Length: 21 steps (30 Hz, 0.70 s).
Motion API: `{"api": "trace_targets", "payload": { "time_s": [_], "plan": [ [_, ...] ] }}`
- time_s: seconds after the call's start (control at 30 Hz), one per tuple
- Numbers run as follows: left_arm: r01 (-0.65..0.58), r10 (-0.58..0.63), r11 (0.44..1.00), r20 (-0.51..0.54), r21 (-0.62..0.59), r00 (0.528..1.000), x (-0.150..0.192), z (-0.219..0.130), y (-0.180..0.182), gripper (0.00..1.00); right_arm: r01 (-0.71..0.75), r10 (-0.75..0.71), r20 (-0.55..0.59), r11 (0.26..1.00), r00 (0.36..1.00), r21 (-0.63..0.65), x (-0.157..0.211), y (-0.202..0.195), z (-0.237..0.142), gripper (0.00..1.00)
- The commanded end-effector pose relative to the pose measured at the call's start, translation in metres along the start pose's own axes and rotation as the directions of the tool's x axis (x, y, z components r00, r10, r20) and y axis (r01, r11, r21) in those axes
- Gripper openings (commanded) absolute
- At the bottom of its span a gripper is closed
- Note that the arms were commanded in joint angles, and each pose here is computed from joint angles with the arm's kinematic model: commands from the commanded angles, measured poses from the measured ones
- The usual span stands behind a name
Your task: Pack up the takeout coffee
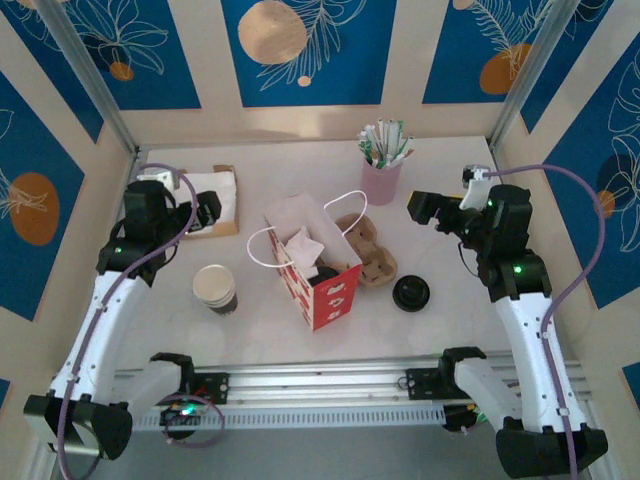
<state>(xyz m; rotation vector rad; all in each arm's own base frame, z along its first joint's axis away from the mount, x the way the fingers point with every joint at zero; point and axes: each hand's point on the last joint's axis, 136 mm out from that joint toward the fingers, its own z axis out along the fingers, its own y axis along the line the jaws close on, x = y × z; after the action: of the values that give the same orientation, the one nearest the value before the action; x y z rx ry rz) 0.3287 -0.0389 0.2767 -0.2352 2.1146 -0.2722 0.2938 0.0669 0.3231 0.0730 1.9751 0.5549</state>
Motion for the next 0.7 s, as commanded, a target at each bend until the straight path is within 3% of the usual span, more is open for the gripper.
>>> {"api": "trace_targets", "payload": {
  "time_s": [0.0,0.23,0.43,0.67],
  "plan": [
    [-0.008,0.008,1.0,0.039,-0.001,0.999,-0.006,0.003,0.003,1.0,0.024,-0.024,0.039,1.0,0.999,-0.004,-0.004,-0.002,0.001,0.99],
    [0.017,-0.013,0.994,0.034,-0.109,0.999,-0.004,0.022,0.038,1.0,0.035,-0.045,0.093,0.994,0.995,0.107,0.001,-0.035,0.006,0.99],
    [0.086,-0.084,0.989,0.02,-0.121,0.996,0.008,0.046,0.074,1.0,-0.017,-0.011,0.147,0.983,0.989,0.185,0.012,-0.07,0.008,0.99],
    [0.077,-0.06,0.976,0.088,-0.202,0.994,0.035,0.063,0.119,1.0,-0.073,0.026,0.188,0.967,0.982,0.245,0.027,-0.103,0.014,0.99]
  ]
}}
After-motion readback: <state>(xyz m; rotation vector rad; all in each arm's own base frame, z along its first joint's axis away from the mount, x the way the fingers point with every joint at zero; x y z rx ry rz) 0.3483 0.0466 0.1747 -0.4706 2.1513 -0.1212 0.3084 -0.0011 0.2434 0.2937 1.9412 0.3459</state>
